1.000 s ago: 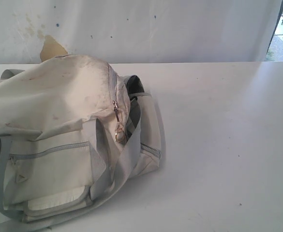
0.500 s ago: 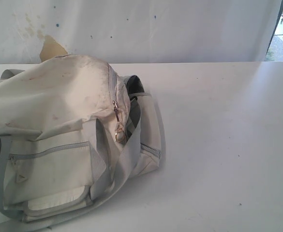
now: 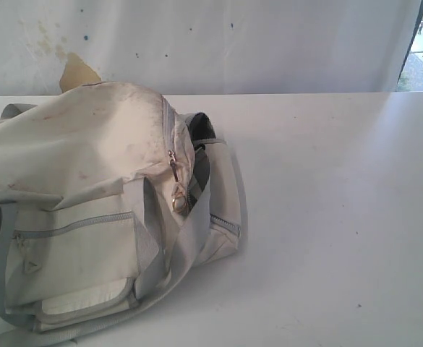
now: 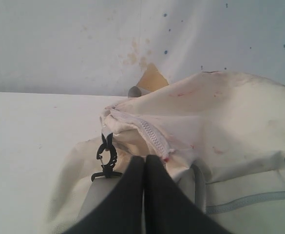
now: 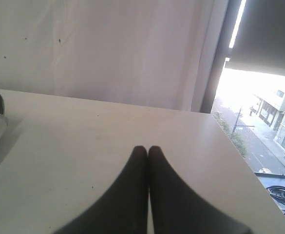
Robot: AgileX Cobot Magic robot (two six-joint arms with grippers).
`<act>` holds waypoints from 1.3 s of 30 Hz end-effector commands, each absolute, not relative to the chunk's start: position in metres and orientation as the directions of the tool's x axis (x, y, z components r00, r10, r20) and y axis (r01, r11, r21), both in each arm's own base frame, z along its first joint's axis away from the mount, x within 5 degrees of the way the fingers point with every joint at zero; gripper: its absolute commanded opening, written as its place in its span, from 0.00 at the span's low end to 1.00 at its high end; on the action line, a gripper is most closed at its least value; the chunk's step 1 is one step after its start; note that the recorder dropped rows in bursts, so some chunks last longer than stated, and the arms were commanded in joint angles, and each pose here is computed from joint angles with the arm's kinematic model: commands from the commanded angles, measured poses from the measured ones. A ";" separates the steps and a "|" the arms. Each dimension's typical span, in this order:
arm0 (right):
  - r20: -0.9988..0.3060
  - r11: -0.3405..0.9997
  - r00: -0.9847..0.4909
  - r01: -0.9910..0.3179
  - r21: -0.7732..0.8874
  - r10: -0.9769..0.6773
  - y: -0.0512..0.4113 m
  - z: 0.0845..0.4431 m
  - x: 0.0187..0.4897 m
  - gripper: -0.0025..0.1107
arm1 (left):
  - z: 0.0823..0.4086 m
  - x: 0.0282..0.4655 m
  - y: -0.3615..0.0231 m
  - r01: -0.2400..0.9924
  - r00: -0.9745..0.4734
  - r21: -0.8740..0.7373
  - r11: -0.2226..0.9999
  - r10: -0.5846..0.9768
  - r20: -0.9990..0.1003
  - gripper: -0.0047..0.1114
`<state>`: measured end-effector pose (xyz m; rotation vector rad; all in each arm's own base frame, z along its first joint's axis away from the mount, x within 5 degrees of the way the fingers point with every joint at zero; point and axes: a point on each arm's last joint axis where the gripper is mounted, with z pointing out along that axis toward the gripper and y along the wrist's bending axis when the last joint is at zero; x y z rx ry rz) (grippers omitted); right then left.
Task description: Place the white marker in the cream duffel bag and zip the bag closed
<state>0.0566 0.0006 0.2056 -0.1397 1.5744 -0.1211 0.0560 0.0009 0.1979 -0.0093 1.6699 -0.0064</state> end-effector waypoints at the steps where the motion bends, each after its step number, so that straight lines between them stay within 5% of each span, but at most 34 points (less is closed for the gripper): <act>1: -0.987 0.987 0.002 -0.018 -0.159 -0.159 0.001 0.205 0.056 0.02 | 0.196 0.056 0.001 -0.001 -0.105 -0.019 1.000 -0.019 -0.994 0.04; 39: -0.987 0.987 0.002 -0.018 -0.162 -0.162 0.001 0.205 0.056 0.02 | 0.196 0.056 0.001 -0.001 -0.105 -0.019 1.000 -0.019 -0.994 0.04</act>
